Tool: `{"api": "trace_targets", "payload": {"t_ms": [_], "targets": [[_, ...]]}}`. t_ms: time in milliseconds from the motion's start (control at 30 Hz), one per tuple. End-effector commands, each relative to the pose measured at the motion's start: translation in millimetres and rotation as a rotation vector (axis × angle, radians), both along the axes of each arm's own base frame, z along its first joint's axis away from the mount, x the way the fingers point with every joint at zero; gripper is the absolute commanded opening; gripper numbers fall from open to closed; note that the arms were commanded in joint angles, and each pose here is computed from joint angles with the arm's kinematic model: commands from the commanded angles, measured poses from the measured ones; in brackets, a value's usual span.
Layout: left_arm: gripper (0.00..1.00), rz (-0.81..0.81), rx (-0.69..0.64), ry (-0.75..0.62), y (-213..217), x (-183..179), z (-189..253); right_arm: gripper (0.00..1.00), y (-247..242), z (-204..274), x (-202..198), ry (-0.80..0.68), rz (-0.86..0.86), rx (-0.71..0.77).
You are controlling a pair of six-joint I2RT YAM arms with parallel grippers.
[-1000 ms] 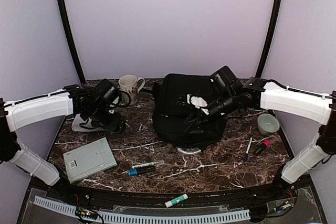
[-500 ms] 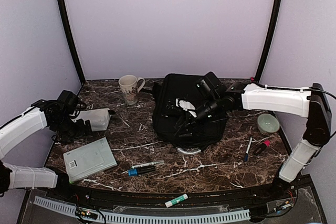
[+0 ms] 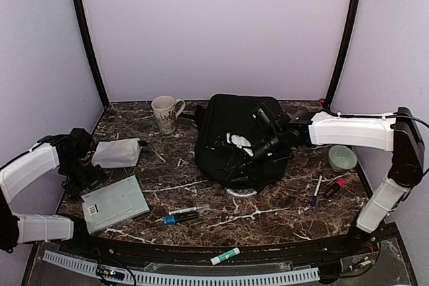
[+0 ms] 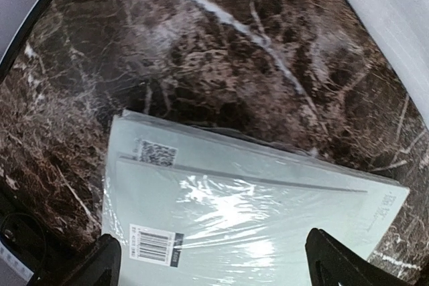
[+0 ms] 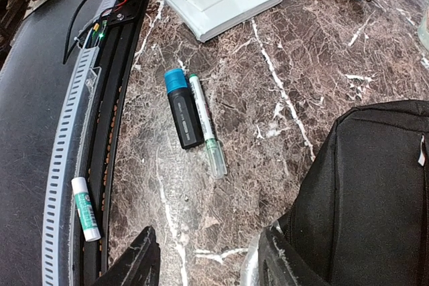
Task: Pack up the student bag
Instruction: Pick up the book from the center of the board.
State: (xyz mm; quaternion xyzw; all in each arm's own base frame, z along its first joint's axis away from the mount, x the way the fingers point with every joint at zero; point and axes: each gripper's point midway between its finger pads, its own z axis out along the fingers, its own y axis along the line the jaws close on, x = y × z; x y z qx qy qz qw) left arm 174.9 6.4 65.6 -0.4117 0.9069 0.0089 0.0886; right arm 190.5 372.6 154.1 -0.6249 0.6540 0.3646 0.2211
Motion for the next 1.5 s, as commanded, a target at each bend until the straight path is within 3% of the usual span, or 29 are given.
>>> {"api": "trace_targets", "payload": {"t_ms": [0,167,433,600,767,1133,1267,1467], "targets": [[0.99,0.148,0.060,0.077,15.8,-28.4,-10.6,0.50,0.0,14.1,-4.3,-0.033,0.023,0.046],[0.99,0.185,0.069,0.079,19.5,-30.2,-18.7,0.51,-0.9,12.5,-5.0,-0.032,0.026,0.040],[0.99,0.172,-0.115,-0.008,-10.8,-14.4,-47.8,0.52,-4.5,22.2,-5.0,-0.065,0.018,0.052],[0.99,0.133,-0.137,-0.059,-19.2,-5.0,-43.2,0.52,-3.4,16.5,-3.7,-0.055,0.018,0.038],[0.99,-0.004,-0.271,-0.168,-64.9,23.7,-40.6,0.52,-1.8,6.9,-3.0,-0.032,0.021,0.017],[0.95,-0.323,-0.367,-0.160,-154.5,75.7,-41.5,0.52,-2.7,-1.8,0.6,-0.035,0.006,-0.014],[0.92,-0.470,-0.347,-0.192,-169.7,92.7,-28.0,0.52,-3.5,-5.4,1.5,-0.031,0.002,-0.025],[0.93,-0.531,-0.117,-0.256,-133.3,98.8,14.5,0.53,-0.4,-10.9,-0.4,0.007,0.014,-0.031]]}}
